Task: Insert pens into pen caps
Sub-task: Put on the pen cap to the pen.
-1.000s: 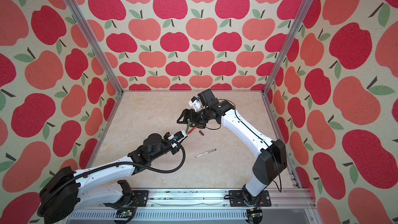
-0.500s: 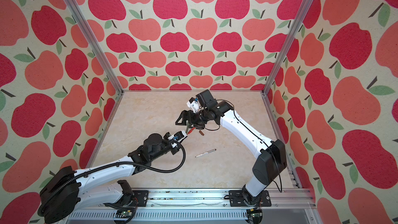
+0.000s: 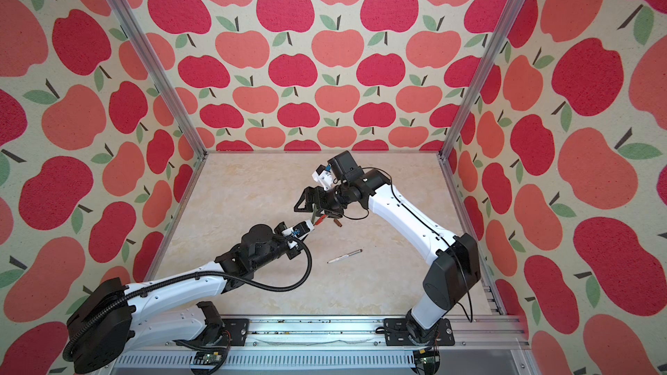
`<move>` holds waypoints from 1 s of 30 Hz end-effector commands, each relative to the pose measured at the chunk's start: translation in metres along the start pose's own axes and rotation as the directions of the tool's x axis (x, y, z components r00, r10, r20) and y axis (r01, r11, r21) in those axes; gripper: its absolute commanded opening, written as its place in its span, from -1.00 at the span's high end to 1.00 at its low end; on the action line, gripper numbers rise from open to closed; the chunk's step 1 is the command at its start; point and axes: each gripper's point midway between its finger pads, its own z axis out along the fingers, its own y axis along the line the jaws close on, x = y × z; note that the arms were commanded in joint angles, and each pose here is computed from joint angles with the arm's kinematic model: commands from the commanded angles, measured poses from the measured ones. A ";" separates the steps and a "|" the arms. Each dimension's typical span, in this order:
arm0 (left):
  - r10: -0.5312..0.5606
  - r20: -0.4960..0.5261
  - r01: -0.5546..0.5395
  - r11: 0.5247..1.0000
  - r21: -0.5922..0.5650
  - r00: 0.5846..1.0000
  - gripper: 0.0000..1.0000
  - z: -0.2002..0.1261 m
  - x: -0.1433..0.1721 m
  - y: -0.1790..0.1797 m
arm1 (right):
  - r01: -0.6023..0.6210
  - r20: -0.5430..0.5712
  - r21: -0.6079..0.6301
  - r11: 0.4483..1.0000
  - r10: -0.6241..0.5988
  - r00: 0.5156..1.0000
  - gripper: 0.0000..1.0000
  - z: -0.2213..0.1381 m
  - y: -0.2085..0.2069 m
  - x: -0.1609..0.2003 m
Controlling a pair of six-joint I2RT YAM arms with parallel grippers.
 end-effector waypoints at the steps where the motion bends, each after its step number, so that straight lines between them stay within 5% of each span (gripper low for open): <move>1: 0.055 0.116 -0.053 0.998 -0.021 0.992 1.00 -0.003 -0.036 0.005 | -0.005 -0.066 0.005 1.000 0.006 0.998 -0.85 0.014 -0.007 0.011; 30: 0.044 0.306 -0.020 0.996 -0.082 0.951 1.00 -0.002 -0.097 0.022 | -0.063 -0.116 0.053 0.997 0.068 0.991 -0.84 0.047 -0.035 0.029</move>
